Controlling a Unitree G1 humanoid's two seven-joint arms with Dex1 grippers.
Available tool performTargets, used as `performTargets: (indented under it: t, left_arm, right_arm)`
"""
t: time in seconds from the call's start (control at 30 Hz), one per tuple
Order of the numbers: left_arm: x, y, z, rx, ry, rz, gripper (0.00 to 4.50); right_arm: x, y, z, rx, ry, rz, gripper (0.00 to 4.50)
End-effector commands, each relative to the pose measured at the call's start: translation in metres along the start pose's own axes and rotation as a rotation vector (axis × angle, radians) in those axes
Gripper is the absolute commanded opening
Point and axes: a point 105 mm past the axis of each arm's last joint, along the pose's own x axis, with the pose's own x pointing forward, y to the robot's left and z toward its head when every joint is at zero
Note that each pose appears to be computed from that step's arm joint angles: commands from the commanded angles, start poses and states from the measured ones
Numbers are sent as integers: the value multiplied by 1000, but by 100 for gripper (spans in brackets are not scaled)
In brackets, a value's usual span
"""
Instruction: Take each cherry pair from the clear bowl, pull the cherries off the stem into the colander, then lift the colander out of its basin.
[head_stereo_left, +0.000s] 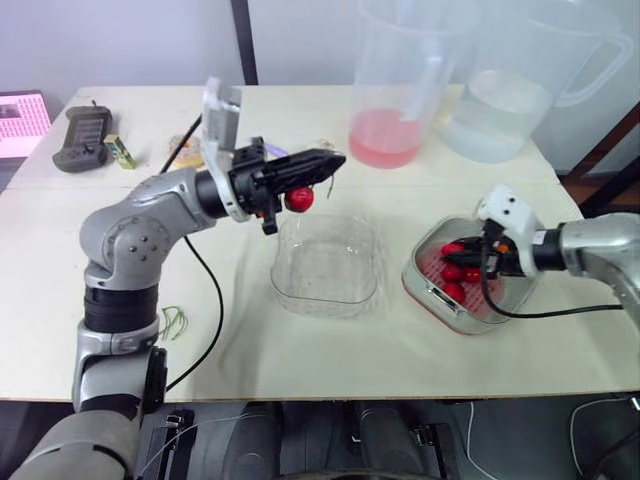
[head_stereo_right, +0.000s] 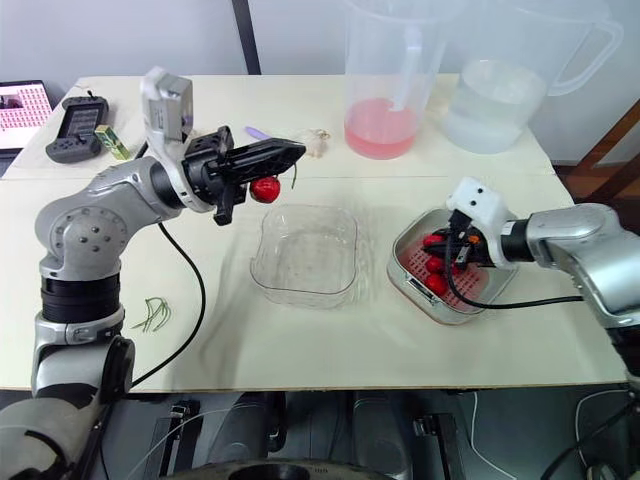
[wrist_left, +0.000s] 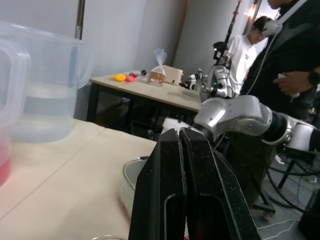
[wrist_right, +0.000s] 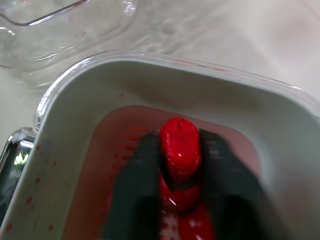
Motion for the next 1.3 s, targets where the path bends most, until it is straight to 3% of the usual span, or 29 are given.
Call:
performTargets:
  t: [0.03, 0.13, 0.37, 0.53, 1.03, 1.13, 1.27, 1.3]
  left_arm:
    - [7, -7, 13, 58, -18, -42, 0]
    - [10, -11, 14, 64, -21, -64, 0]
    - [10, -14, 15, 57, -28, -81, 0]
    - [14, -17, 15, 67, -23, -102, 0]
    - [18, -24, 16, 60, -43, -108, 0]
    - [18, -25, 16, 63, -42, -104, 0]
    - [17, -24, 16, 66, -41, -101, 0]
    - [18, -24, 16, 67, -42, -101, 0]
  right_arm:
    - [-8, -5, 10, -31, -26, -20, 317]
    - [-19, -8, 21, -12, -63, -16, 443]
    - [-36, 30, 100, 120, -453, 239, 443]
    - [-25, 58, 136, 189, -612, 383, 443]
    - [3, 95, 175, 321, -770, 538, 443]
    - [5, 100, 178, 333, -785, 557, 360]
    - [5, 100, 182, 340, -801, 556, 164]
    - [5, 100, 183, 339, -801, 554, 164]
